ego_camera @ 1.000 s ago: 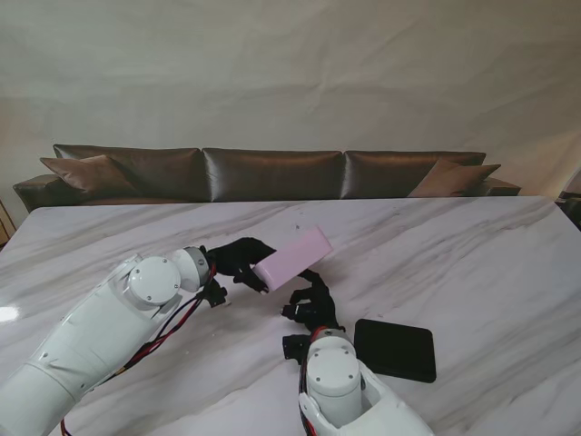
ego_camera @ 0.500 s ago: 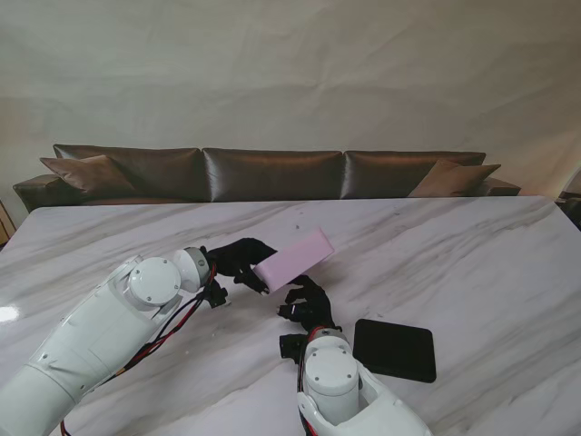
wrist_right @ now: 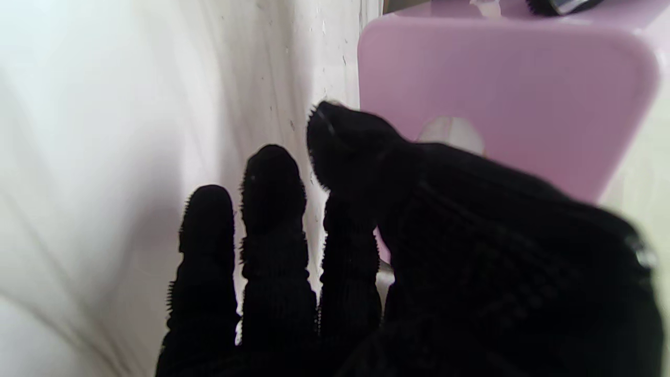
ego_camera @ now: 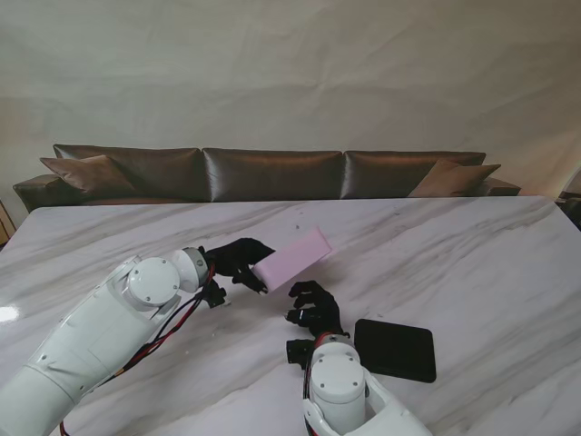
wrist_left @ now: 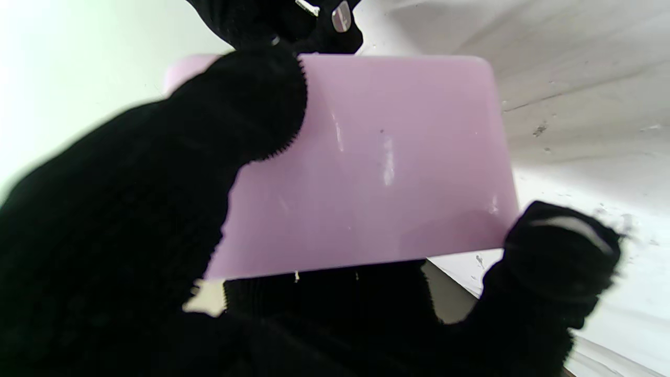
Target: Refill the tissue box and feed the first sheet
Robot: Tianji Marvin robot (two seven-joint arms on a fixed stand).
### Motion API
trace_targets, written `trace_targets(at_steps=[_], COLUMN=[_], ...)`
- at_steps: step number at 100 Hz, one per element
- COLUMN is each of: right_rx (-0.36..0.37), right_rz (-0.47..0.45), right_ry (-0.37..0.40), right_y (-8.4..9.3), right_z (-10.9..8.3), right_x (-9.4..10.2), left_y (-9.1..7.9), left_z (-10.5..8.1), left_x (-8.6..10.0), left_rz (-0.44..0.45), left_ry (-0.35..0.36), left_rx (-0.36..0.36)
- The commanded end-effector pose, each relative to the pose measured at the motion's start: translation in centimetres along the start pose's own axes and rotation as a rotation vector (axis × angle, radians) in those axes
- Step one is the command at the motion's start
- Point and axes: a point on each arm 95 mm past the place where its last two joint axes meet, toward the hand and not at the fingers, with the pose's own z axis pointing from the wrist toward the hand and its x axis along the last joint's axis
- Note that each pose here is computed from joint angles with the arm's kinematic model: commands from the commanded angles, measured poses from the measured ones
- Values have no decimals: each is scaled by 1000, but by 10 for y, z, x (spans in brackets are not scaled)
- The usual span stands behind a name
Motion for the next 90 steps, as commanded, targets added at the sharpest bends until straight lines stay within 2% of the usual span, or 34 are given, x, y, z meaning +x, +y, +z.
trace_targets(at_steps=[1, 28, 66, 90], right_rx=[13, 34, 39, 73], right_rz=[-3, -29, -33, -4], right_ry=[-3, -1, -17, -1], right_y=[-1, -2, -8, -16], right_z=[-3, -5, 2, 7], right_x=[0, 6, 13, 15], left_y=[1, 0, 1, 4], left_z=[0, -1, -3, -5], left_x=[1, 2, 4, 5], left_rz=[-2, 1, 4, 3], left_ry=[0, 7, 15, 15], left_rx=[-8, -10, -10, -16])
